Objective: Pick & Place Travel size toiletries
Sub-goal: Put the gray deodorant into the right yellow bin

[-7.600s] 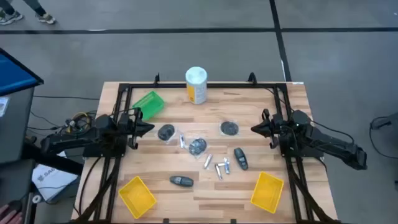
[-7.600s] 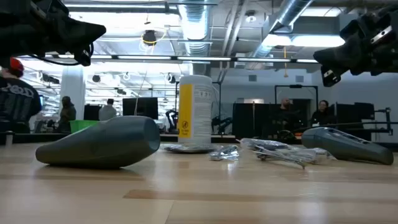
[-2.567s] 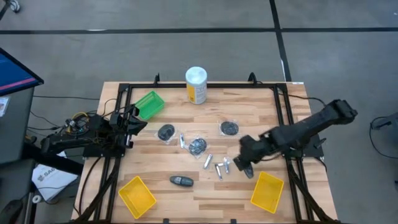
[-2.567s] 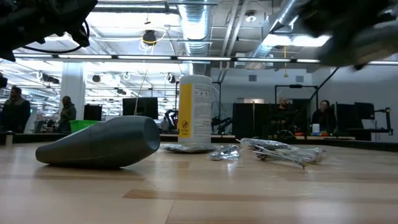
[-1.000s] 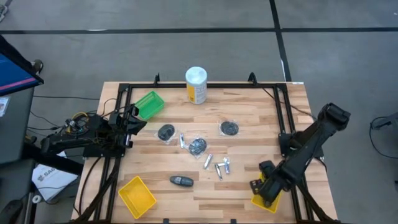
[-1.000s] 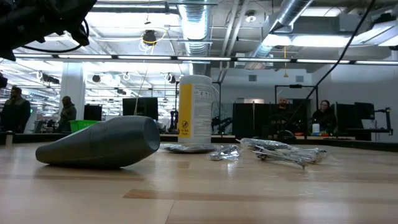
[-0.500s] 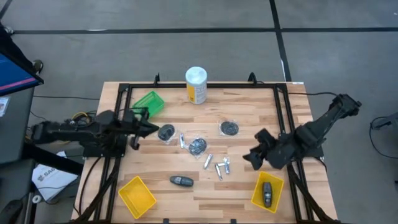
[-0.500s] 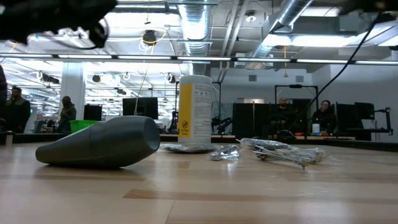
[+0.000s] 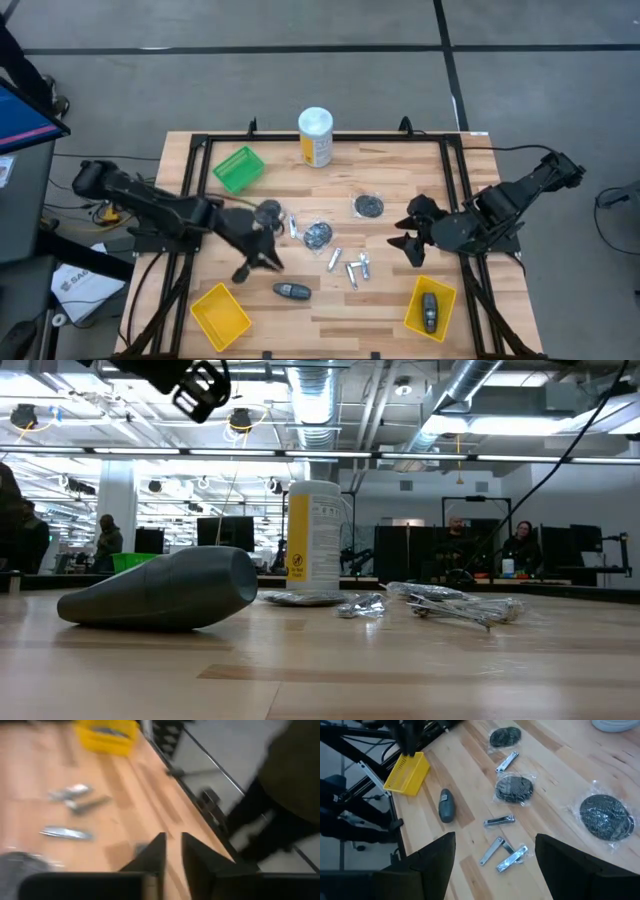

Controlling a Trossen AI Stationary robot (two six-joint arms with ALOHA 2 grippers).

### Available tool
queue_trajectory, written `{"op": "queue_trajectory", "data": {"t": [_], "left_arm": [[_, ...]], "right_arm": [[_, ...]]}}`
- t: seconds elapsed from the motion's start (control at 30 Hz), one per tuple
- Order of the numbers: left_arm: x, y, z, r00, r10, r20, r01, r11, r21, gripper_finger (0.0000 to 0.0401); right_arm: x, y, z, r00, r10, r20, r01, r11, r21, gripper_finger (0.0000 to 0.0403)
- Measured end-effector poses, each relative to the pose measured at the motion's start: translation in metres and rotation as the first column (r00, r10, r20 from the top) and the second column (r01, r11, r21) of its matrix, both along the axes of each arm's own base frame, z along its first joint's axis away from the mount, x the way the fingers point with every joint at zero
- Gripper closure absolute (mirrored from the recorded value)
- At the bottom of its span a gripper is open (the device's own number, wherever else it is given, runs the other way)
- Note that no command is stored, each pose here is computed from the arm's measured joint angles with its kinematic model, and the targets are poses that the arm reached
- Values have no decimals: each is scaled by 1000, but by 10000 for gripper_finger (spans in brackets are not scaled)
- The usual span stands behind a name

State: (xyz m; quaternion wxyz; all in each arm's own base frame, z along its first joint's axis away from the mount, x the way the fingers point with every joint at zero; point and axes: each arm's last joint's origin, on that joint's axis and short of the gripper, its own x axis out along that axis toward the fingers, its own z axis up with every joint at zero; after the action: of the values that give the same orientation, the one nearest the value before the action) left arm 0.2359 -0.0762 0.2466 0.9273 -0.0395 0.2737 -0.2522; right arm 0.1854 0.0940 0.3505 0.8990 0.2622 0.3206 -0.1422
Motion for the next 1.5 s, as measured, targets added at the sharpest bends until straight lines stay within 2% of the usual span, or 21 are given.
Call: {"op": "queue_trajectory", "data": {"t": [0.07,0.2,0.33,0.43,0.53,0.67,0.87,1.07,1.3,1.5], "left_arm": [[3,-9,-9,998,-50,-42,50,999,0,300],[9,-17,-25,992,-78,-96,80,997,15,199],[16,-22,-43,988,-83,-130,96,990,103,99],[22,-25,-57,987,-45,-157,70,985,159,48],[27,-26,-70,981,-3,-195,39,983,180,23],[32,-29,-81,977,-1,-212,40,982,183,18],[32,-43,-98,967,-30,-253,84,975,206,35],[33,-52,-113,971,53,-233,24,949,316,52],[35,-54,-128,956,102,-276,-15,954,301,70],[35,-54,-139,953,129,-274,-30,941,338,97]], "right_arm": [[0,0,0,1000,1,0,-1,1000,0,143],[-1,1,0,1000,16,-6,-16,1000,-11,143],[-1,0,0,1000,18,-8,-19,1000,-15,143],[-1,1,0,1000,22,-9,-22,1000,-16,143],[-1,1,0,1000,23,-9,-23,1000,-15,143],[-1,1,-1,1000,25,-11,-25,1000,-17,143],[-1,1,-1,1000,25,-12,-25,1000,-18,143],[-1,1,-1,1000,24,-12,-24,1000,-17,143],[-1,1,-1,1000,20,-11,-20,1000,-12,143],[-1,1,-1,1000,18,-11,-18,1000,-10,143]]}}
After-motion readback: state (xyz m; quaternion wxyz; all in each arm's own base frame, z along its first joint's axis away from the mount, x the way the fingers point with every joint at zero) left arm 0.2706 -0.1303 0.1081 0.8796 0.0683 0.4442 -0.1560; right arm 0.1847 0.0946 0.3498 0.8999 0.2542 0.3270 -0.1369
